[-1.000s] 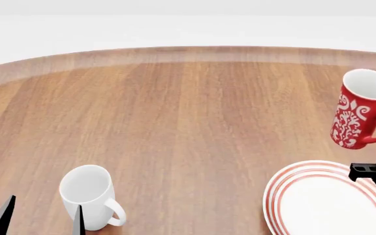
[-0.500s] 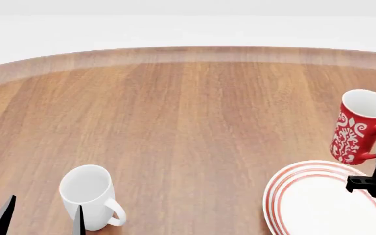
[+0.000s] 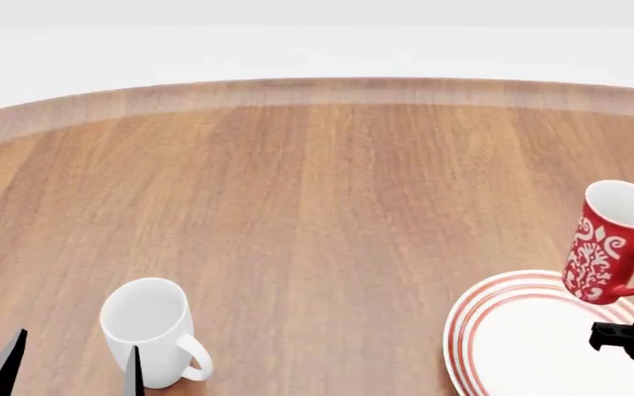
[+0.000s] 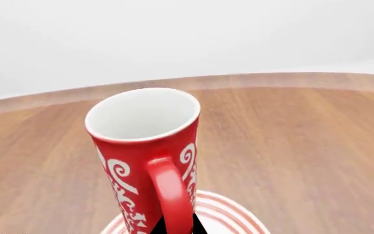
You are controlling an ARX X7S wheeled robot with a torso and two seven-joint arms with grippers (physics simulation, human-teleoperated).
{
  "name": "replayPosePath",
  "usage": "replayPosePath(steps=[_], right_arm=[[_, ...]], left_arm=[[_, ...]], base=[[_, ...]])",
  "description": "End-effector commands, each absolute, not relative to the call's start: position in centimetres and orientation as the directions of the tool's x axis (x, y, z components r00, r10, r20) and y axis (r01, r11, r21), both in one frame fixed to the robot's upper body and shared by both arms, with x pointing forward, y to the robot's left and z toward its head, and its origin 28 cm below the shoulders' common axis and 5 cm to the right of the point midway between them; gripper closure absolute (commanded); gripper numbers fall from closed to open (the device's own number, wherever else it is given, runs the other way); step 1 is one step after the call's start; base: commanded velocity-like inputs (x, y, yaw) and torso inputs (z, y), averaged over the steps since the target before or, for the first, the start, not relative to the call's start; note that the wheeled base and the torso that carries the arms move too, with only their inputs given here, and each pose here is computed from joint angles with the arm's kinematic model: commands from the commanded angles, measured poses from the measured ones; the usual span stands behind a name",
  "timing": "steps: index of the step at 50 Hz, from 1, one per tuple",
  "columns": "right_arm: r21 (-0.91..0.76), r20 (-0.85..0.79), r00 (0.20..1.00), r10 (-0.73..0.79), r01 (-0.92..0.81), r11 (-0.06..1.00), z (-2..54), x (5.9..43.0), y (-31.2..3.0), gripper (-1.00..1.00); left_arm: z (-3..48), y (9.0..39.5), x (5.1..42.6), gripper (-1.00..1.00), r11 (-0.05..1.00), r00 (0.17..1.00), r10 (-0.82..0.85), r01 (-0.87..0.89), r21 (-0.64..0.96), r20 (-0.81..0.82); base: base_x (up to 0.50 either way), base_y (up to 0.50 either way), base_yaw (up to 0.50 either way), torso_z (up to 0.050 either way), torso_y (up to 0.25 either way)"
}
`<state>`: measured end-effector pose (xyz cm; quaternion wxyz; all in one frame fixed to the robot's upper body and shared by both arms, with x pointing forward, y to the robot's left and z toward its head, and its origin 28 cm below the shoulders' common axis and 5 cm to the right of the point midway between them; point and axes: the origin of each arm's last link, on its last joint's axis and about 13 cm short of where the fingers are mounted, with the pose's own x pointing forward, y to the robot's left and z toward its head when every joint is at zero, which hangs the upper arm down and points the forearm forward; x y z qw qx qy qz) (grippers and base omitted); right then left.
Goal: Pick up the red mug and put it on the plate
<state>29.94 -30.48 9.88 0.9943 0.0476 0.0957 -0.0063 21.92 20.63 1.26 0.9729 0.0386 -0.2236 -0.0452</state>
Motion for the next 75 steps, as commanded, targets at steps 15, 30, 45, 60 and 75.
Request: replayPosePath(steps=[15,30,45,60,75], right_arm=[[0.115,-0.199,0.98,-0.01,0.033,0.993,8.6,29.9,-30.4,1.0],[0.121,-0.198,0.98,-0.007,0.032,0.992,8.3,30.0,-30.3,1.0],[0.121,-0.194,0.981,-0.018,0.042,0.992,8.5,30.0,-30.4,1.0],[0.115,-0.194,0.981,-0.029,0.052,0.992,8.5,30.1,-30.4,1.0],[0.078,-0.146,0.989,-0.035,0.046,0.996,8.5,30.1,-30.3,1.0]], left_arm=[[1.3,20.6,21.9,-1.0,0.993,0.895,-0.108,0.073,0.095,0.433],[1.3,20.6,21.9,-1.0,0.992,0.89,-0.11,0.073,0.1,0.443],[1.3,20.6,22.0,-1.0,0.992,0.883,-0.112,0.074,0.101,0.455],[1.3,20.6,22.0,-1.0,0.993,0.882,-0.111,0.077,0.094,0.457],[1.3,20.6,22.0,-1.0,0.993,0.881,-0.108,0.076,0.088,0.461]], base=[[0.0,0.0,0.0,0.001,0.0],[0.0,0.0,0.0,0.0,0.0],[0.0,0.0,0.0,0.0,0.001],[0.0,0.0,0.0,0.0,0.0],[0.0,0.0,0.0,0.0,-0.074]])
